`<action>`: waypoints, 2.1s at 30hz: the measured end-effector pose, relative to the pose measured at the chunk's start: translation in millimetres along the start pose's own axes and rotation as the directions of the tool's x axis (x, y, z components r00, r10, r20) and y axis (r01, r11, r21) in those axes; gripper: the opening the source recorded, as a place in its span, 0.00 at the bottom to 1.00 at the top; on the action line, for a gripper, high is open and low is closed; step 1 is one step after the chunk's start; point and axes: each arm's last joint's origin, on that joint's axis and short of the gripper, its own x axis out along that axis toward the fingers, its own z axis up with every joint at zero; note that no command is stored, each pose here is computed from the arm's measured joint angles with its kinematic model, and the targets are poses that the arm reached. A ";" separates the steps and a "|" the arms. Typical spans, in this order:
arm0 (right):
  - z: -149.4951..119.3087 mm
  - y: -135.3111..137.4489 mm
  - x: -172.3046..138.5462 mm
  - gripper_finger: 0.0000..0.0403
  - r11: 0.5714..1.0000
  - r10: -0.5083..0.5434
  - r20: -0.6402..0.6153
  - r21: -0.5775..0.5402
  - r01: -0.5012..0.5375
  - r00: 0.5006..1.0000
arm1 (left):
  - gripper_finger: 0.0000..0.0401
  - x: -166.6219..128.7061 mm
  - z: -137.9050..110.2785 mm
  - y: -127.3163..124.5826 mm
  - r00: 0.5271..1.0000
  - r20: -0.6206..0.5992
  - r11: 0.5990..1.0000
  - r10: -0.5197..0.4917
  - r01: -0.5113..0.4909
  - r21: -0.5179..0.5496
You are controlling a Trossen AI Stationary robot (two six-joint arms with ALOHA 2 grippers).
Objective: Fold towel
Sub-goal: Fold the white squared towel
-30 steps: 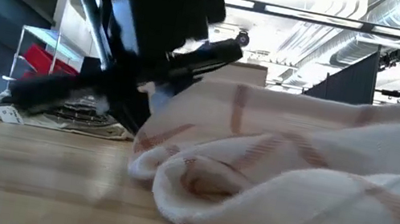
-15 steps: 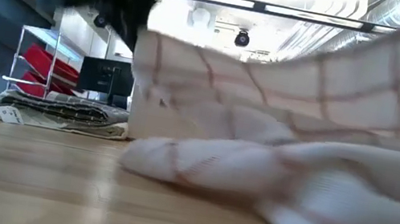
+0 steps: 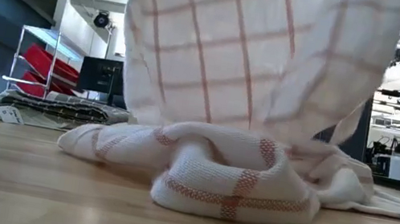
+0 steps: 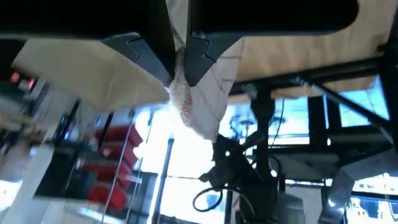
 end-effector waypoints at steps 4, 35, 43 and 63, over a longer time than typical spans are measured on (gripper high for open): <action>34.5 -14.9 -1.1 0.03 0.999 -0.006 0.022 -0.041 0.007 1.000 | 0.00 -25.8 -7.5 26.9 0.993 0.118 0.985 0.026 -0.006 -0.171; -83.9 128.1 -7.7 0.03 0.994 0.095 -0.652 0.021 -0.107 0.753 | 0.11 123.2 6.8 -262.6 0.614 0.262 0.635 -0.744 0.772 -0.006; -84.9 127.8 -11.9 0.03 0.994 0.105 -0.698 0.049 -0.099 0.708 | 0.38 129.0 13.3 -270.4 0.459 0.272 0.482 -0.846 0.876 0.023; -95.5 127.3 -68.9 0.03 0.979 0.175 -0.873 0.201 0.010 0.455 | 0.48 114.8 6.6 -240.0 0.682 0.252 0.712 -0.687 0.701 0.045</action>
